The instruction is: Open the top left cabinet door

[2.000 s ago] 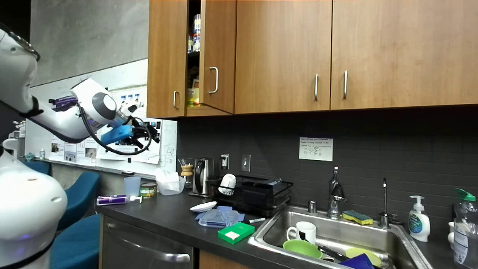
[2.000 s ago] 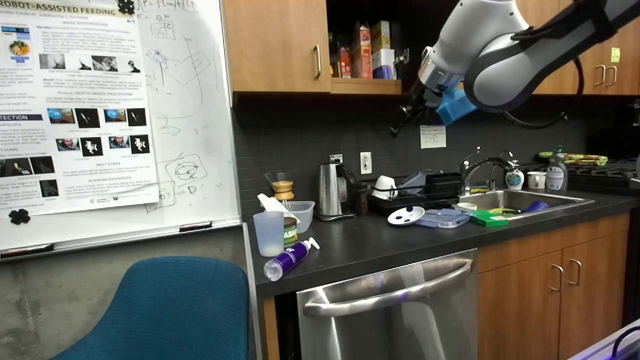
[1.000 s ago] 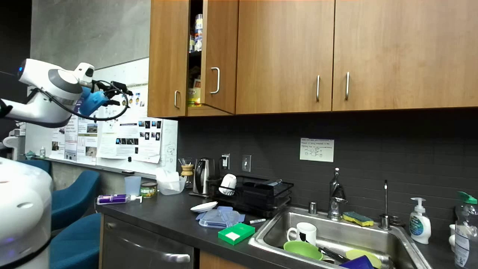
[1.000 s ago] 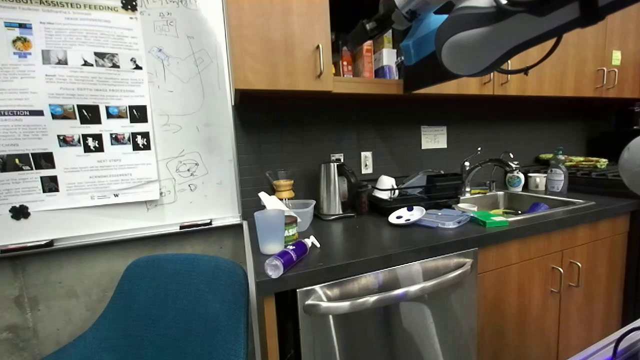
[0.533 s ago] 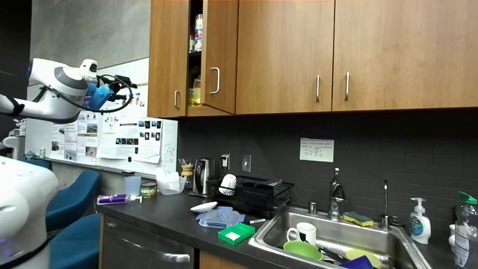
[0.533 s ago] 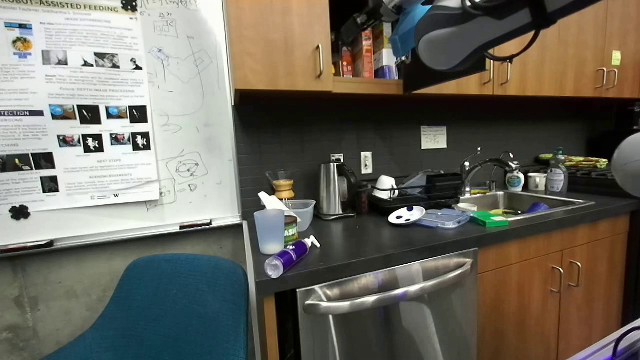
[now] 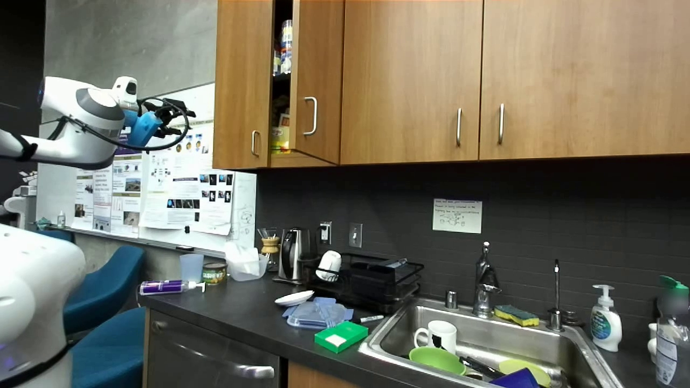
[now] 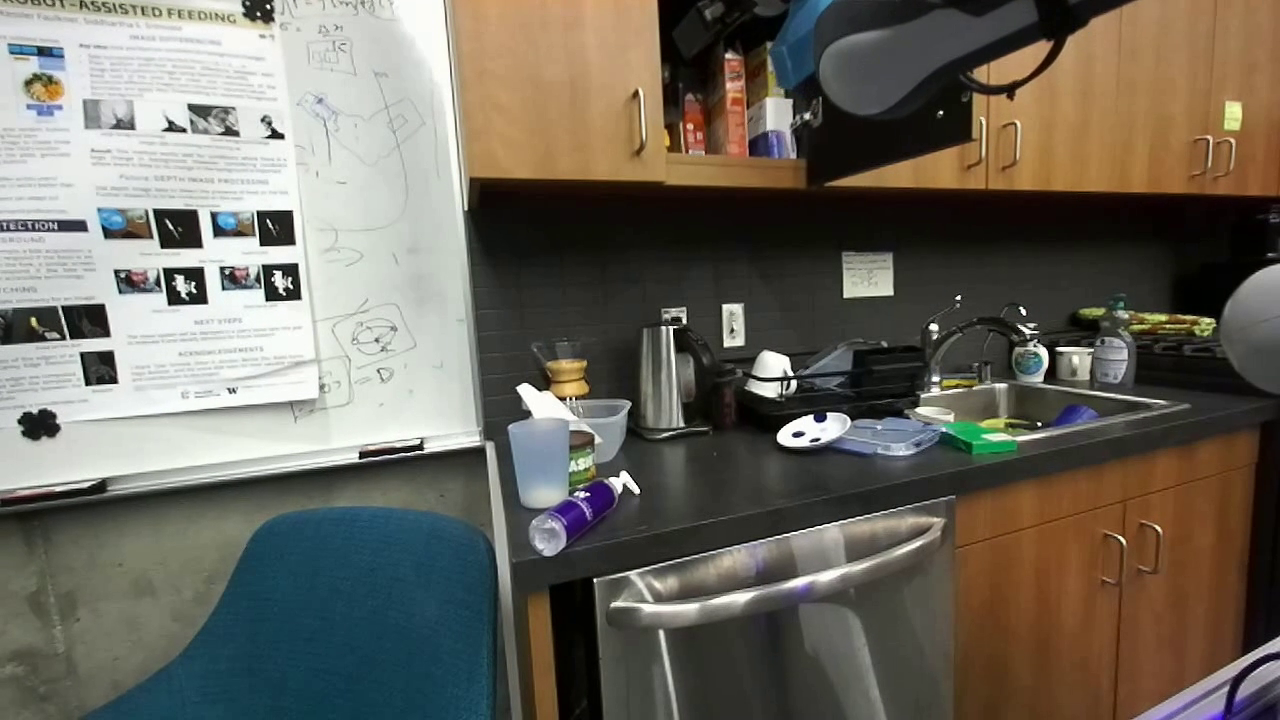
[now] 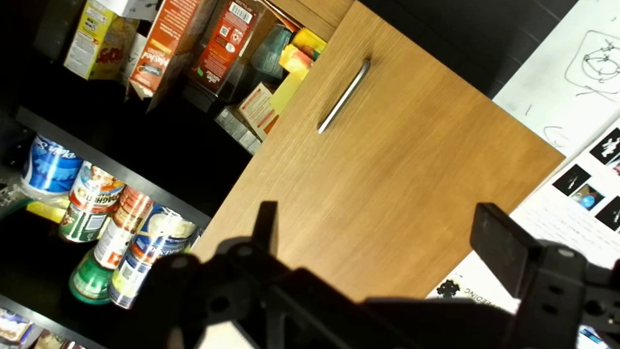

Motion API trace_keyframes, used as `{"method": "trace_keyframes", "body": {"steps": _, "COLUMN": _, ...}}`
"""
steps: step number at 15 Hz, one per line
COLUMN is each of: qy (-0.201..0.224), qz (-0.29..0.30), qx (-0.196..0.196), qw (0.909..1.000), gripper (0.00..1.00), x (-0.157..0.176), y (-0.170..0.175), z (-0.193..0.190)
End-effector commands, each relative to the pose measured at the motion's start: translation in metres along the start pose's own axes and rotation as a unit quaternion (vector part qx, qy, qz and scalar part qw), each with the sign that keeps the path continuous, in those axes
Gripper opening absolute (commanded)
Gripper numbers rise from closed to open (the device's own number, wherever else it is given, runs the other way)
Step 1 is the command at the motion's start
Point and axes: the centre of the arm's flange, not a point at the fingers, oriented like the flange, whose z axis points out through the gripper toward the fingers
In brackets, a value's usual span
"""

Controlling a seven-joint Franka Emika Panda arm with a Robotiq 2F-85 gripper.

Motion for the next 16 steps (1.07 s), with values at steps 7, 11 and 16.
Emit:
{"method": "trace_keyframes", "body": {"steps": 7, "qy": 0.01, "qz": -0.017, "qx": -0.039, "qw": 0.999, "gripper": 1.0, "x": 0.071, "y": -0.017, "z": -0.038}}
{"method": "trace_keyframes", "body": {"steps": 11, "qy": -0.016, "qz": -0.034, "qx": -0.034, "qw": 0.9987, "gripper": 1.0, "x": 0.089, "y": -0.025, "z": -0.049}}
{"method": "trace_keyframes", "body": {"steps": 16, "qy": -0.047, "qz": -0.043, "qx": -0.03, "qw": 0.9975, "gripper": 1.0, "x": 0.083, "y": -0.031, "z": -0.055}}
